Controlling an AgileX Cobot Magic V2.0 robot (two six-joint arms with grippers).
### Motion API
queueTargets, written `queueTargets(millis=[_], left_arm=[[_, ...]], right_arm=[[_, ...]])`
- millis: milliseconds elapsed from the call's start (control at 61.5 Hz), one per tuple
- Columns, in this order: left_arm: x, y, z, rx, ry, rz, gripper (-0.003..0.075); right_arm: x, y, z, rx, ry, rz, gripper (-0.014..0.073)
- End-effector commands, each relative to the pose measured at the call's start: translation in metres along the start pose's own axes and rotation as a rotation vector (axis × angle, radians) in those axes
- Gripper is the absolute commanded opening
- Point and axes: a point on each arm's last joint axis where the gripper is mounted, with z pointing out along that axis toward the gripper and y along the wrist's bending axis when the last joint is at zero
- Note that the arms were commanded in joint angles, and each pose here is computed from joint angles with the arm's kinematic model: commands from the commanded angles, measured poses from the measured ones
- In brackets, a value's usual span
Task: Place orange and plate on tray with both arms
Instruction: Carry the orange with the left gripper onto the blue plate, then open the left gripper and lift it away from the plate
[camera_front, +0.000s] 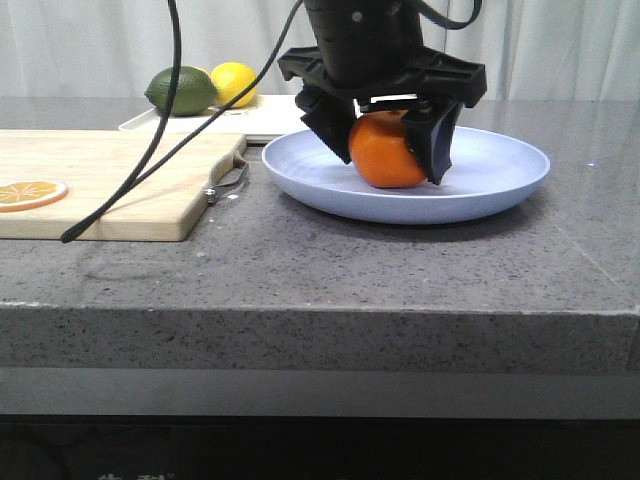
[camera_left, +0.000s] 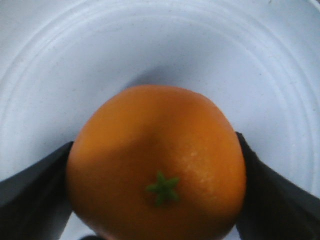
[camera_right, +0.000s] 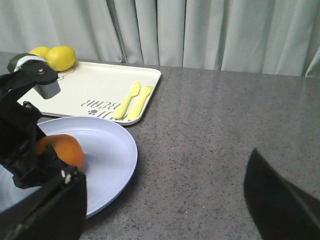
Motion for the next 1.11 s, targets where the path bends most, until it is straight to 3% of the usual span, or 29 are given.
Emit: queueTargets(millis=[0, 33, 293, 390, 488, 683, 748, 1090], left_arm=[[-0.017, -0.007, -0.037, 0.015, -0.136, 0.011, 0.0689], [-0.016, -0.007, -0.037, 0.009, -0.132, 0.015, 0.0709], [-0.030, -0.003, -0.073, -0.039, -0.128, 0.037, 0.0650], [-0.035, -0.003, -0.092, -0.041, -0.131, 0.032, 0.0596], [-0.038, -0.003, -0.105, -0.042, -0.137, 0.030, 0.0452], [-0.041, -0.003, -0.112, -0.039, -0.157, 0.028, 0.0071], [-0.040, -0.003, -0.112, -0.039, -0.154, 0.028, -0.0016], [-0.033, -0.004, -0.113, -0.034, -0.074, 0.023, -0.0018]], right_arm=[[-0.018, -0.001, -0.002, 0.009, -0.107, -0.001, 0.0643], [-0.018, -0.001, -0.002, 0.009, -0.107, -0.001, 0.0643], [-0.018, -0.001, -0.002, 0.009, -0.107, -0.001, 0.0643], [-0.018, -0.001, -0.002, 0.009, -0.107, -0.001, 0.0643], [-0.018, -0.001, -0.002, 0.009, -0.107, -0.001, 0.0643], [-0.018, -0.001, -0.002, 0.009, -0.107, -0.001, 0.0643], [-0.018, -0.001, -0.002, 0.009, -0.107, -0.001, 0.0643], [-0.018, -0.001, -0.002, 0.009, -0.107, -0.001, 0.0643]])
